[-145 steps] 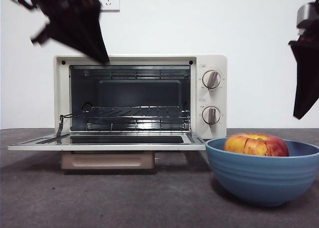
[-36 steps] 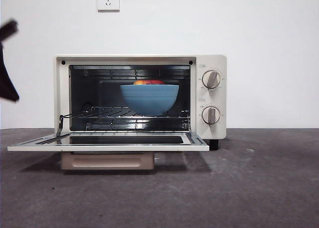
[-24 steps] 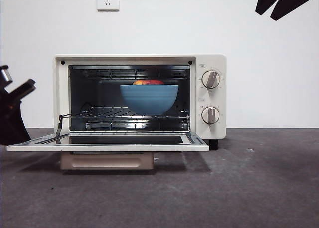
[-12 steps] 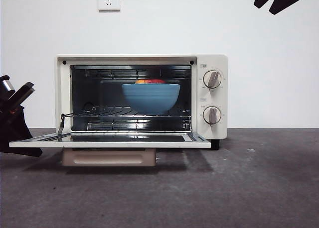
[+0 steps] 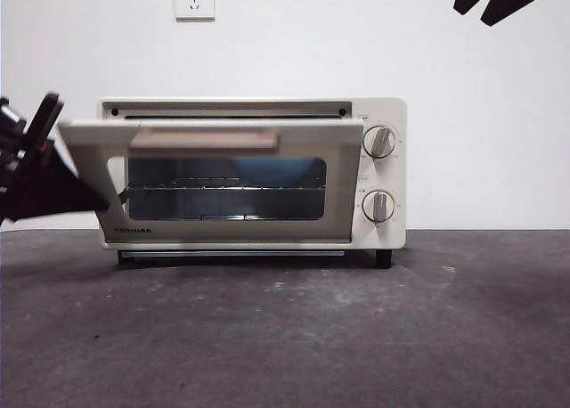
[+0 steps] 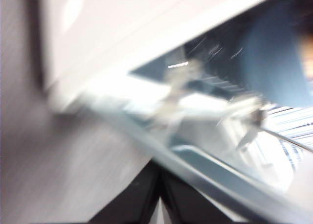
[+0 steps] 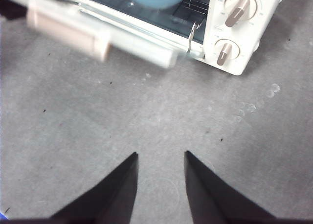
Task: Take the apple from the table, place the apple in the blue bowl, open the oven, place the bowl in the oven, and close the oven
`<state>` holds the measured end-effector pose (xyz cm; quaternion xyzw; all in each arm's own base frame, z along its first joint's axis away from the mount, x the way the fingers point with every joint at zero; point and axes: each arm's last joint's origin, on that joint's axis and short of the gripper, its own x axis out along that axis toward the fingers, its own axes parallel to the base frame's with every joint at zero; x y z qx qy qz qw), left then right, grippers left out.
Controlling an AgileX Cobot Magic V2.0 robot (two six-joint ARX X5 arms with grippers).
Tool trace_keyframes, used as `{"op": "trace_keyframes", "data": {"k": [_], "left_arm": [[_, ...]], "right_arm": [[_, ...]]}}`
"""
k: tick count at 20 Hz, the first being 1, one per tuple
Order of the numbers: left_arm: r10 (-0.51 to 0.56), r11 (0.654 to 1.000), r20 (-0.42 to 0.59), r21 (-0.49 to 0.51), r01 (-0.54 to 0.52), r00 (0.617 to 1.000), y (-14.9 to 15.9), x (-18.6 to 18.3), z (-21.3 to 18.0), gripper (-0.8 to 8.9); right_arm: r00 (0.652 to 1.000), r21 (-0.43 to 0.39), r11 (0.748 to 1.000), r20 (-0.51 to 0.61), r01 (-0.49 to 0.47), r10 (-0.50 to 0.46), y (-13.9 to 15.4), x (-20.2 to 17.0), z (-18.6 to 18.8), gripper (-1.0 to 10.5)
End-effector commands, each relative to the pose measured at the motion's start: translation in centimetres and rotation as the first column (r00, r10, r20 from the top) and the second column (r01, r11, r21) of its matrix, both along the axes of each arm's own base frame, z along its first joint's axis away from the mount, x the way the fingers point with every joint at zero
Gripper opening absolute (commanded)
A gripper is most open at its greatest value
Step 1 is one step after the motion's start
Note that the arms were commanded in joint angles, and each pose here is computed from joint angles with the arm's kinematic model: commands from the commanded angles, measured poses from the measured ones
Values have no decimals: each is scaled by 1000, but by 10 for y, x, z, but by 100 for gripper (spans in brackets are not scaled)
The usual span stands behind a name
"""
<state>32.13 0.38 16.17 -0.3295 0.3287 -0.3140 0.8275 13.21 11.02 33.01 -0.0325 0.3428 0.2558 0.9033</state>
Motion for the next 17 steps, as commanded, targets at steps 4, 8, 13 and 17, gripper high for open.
{"op": "trace_keyframes", "data": {"k": [4,8,13,17], "left_arm": [[67,995,115,-79,-58,991,2,12,20,6],[79,993,123,-102,-67,989,4,12,26,7],[61,995,169,-82,-48,984,1,1,49,7],[68,998,231,-10,-68,971,-4,-20,80,7]], "right_arm": [[1000,13,1000,1,-1,1,3,0,2,150],[1000,12,1000,2,-2,2,3,0,2,150],[1000,22,1000,6,-8,8,3,1,1,150],[999,75,996,26,-47,45,7,4,-1,150]]}}
